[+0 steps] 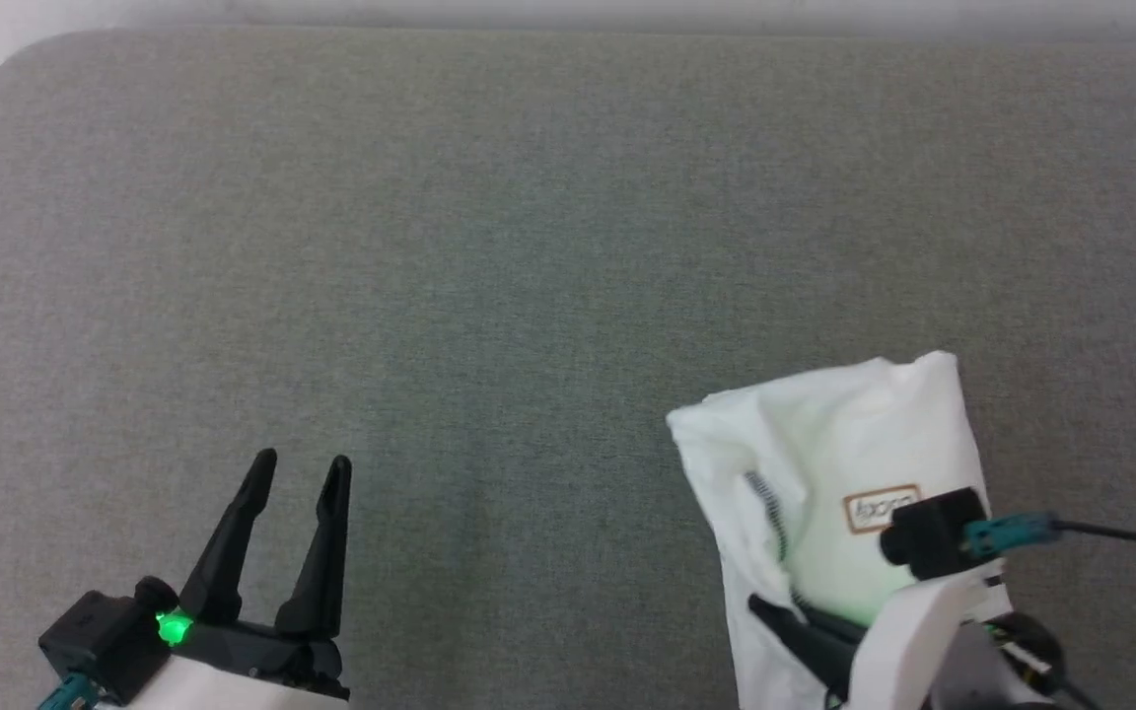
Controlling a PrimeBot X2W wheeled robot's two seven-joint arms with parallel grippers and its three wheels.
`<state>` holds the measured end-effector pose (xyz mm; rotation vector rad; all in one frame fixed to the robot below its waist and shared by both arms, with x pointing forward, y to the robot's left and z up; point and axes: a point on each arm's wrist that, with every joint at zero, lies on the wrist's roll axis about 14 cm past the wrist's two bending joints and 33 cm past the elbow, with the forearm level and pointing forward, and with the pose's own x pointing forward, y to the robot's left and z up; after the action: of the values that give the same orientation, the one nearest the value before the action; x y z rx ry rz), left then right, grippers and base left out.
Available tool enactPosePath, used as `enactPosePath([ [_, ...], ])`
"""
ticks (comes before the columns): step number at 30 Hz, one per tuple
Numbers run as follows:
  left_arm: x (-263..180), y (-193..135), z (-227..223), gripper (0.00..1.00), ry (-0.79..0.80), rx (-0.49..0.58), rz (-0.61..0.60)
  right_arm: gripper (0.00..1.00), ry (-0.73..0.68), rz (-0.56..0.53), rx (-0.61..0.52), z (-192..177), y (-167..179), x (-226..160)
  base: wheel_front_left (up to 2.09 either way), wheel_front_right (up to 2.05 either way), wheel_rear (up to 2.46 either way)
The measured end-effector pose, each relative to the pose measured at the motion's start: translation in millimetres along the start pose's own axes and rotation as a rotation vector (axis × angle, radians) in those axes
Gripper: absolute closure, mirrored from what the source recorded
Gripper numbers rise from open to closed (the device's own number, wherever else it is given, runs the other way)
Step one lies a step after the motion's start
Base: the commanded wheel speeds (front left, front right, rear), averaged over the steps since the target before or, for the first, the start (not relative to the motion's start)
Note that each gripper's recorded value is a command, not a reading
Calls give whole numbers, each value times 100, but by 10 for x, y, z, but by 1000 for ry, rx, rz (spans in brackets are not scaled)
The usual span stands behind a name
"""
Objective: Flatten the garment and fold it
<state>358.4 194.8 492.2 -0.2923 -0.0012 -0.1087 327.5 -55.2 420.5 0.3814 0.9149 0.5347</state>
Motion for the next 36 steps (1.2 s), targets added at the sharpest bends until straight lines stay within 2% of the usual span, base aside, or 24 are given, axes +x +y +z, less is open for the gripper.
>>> enactPosePath([
  [5,-50,29,9,0,-1,-5,16,100,49,30,-4,-170,78,179,0,0,0],
  [8,-88,57,22,0,-4,-7,28,51,61,-9,-15,-224,-32,258,0,0,0],
  [9,-99,59,24,0,-4,-6,30,0,67,-23,-15,-241,-73,276,0,0,0],
  [17,-162,35,54,0,-13,-7,27,0,64,-21,-71,-140,-1,276,0,0,0],
  [22,-173,-17,84,0,-24,-11,10,0,-76,-28,-129,310,91,10,0,0,0],
  [28,-145,-77,39,0,-12,-28,-10,0,-278,-211,-198,855,-220,-426,0,0,0],
  [31,-110,-89,10,0,-3,-30,-17,0,-265,-302,-209,846,-438,-489,0,0,0],
  [36,-38,-95,-41,0,13,-37,-27,0,-104,-359,-149,495,-745,-362,0,0,0],
])
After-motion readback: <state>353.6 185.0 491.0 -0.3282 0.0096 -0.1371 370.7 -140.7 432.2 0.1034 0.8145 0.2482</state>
